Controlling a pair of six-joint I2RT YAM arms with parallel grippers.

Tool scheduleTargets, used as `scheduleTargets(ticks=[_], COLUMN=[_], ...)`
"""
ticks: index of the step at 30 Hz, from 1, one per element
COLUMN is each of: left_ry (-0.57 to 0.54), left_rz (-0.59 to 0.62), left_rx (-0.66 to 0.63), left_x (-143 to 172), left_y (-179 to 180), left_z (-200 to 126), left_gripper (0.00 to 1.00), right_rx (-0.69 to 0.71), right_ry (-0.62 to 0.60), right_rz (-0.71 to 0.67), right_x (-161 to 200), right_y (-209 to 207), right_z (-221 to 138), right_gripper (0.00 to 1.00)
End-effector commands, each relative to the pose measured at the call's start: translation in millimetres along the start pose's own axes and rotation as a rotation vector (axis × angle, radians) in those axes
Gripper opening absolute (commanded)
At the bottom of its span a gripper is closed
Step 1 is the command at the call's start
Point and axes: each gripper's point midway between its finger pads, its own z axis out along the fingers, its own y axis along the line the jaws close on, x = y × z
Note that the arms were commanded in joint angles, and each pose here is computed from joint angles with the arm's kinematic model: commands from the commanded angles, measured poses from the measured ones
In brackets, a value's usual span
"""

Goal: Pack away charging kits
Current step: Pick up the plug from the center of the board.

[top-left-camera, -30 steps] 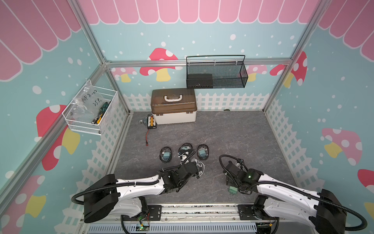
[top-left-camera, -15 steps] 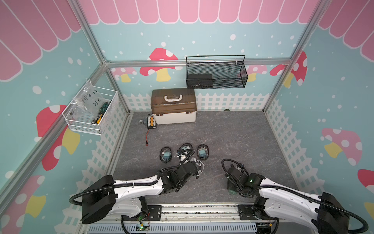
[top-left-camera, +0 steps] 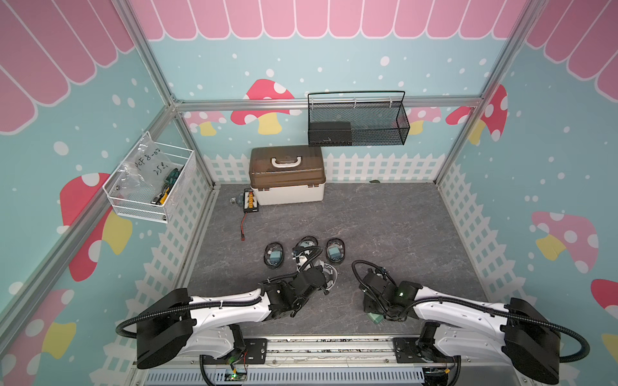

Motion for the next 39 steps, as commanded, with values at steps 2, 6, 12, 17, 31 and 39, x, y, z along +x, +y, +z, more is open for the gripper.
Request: scheduleTargets(ticks=[2, 6, 12, 17, 31, 39], left_ry=[-0.016, -0.013, -0.013, -0.002, 0.023, 0.159], left_rz=[-0.009, -0.009, -0.012, -0.015, -0.015, 0.001], left_rx=[-0.010, -0.009, -0.009, -0.004, 0.018, 0.065], left_x=[-3, -2, -1, 2, 6, 31], left_y=[-2, -3, -5, -7, -12, -31], left_z=[1, 2, 6, 10, 9, 2], left_gripper=[0.00, 0.00, 0.00, 0.00, 0.00, 0.00], right_rx=[0.087, 0.081, 0.067, 0.026, 0.156, -0.019], right_ry=[0.031, 0.035, 0.106, 0.114, 0.082, -0.091], right_rz=[-0.137, -0.251, -0.312, -0.342, -0.359, -0.315], right_x=[6, 14, 43, 53, 50, 13], right_y=[-2, -4, -20, -15, -26, 24], right_z=[-1, -6, -1, -7, -7, -38], right_gripper=[0.60, 0.71, 0.73, 0.72, 0.30, 0.30])
